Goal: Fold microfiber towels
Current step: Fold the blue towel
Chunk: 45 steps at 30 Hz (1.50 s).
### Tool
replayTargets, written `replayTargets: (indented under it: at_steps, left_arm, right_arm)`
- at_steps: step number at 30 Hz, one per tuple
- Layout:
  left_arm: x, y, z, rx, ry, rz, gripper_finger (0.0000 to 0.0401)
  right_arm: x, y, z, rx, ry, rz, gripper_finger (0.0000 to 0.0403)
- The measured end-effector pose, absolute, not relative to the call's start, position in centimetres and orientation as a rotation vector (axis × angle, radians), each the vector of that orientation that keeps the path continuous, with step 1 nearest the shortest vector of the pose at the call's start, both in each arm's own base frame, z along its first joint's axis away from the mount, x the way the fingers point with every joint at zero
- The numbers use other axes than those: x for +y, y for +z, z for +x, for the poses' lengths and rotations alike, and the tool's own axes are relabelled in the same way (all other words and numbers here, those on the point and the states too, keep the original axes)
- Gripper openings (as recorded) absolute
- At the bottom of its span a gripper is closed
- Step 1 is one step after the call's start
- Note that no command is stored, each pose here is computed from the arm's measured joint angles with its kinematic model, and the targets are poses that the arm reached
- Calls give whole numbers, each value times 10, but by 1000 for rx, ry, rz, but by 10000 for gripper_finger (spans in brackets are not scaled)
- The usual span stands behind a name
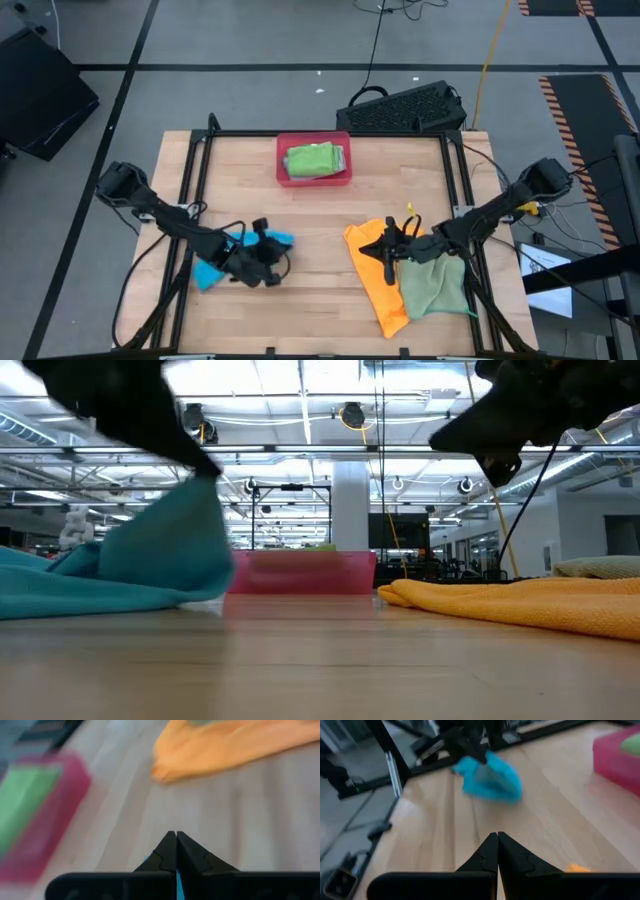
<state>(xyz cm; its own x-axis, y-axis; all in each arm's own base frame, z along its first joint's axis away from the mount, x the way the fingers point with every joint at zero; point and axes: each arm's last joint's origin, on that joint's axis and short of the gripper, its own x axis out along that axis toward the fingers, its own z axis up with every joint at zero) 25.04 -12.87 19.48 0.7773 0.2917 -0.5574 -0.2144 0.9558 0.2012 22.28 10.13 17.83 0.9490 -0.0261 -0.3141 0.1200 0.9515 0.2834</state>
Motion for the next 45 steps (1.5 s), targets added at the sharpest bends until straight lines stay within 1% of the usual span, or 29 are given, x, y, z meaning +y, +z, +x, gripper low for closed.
replayTargets:
  at_steps: [4,7,10,16,19,22,25,28,30,32,36,37,38,40,42,45]
  left_arm:
    - [-149,230,260,543,175,221,4]
    - [-160,244,260,514,115,299,3]
    - [-165,246,258,511,97,331,5]
    - [-165,245,255,515,123,361,4]
    - [-166,247,257,492,131,365,4]
    - [-164,249,260,472,140,353,3]
    - [-165,253,262,434,136,354,6]
    - [-168,257,263,398,118,364,3]
    - [-169,258,264,381,110,367,4]
    - [-170,259,263,376,105,384,7]
    - [-171,260,263,371,100,403,7]
    - [-171,260,263,371,100,404,4]
    - [-171,260,263,371,100,405,3]
    - [-171,260,263,371,99,404,5]
    - [-171,260,263,372,85,397,13]
    - [-171,259,264,379,79,364,26]
  right_arm:
    - [110,168,238,218,-90,348,1]
    - [119,161,256,189,-77,319,16]
    - [132,157,281,194,-76,300,46]
    - [161,159,335,155,-62,235,130]
    - [170,159,355,149,-61,198,168]
    - [172,157,370,187,-79,161,193]
    - [166,153,378,222,-110,156,202]
    - [159,148,380,261,-134,150,190]
    - [155,144,378,286,-142,148,167]
    - [154,140,376,306,-133,139,130]
    - [153,138,376,319,-93,127,32]
    - [153,138,376,322,-91,109,17]
    - [153,138,375,324,-91,92,10]
    - [150,140,376,318,-97,85,15]
    - [148,142,376,328,-103,77,16]
    - [144,143,373,379,-116,61,5]
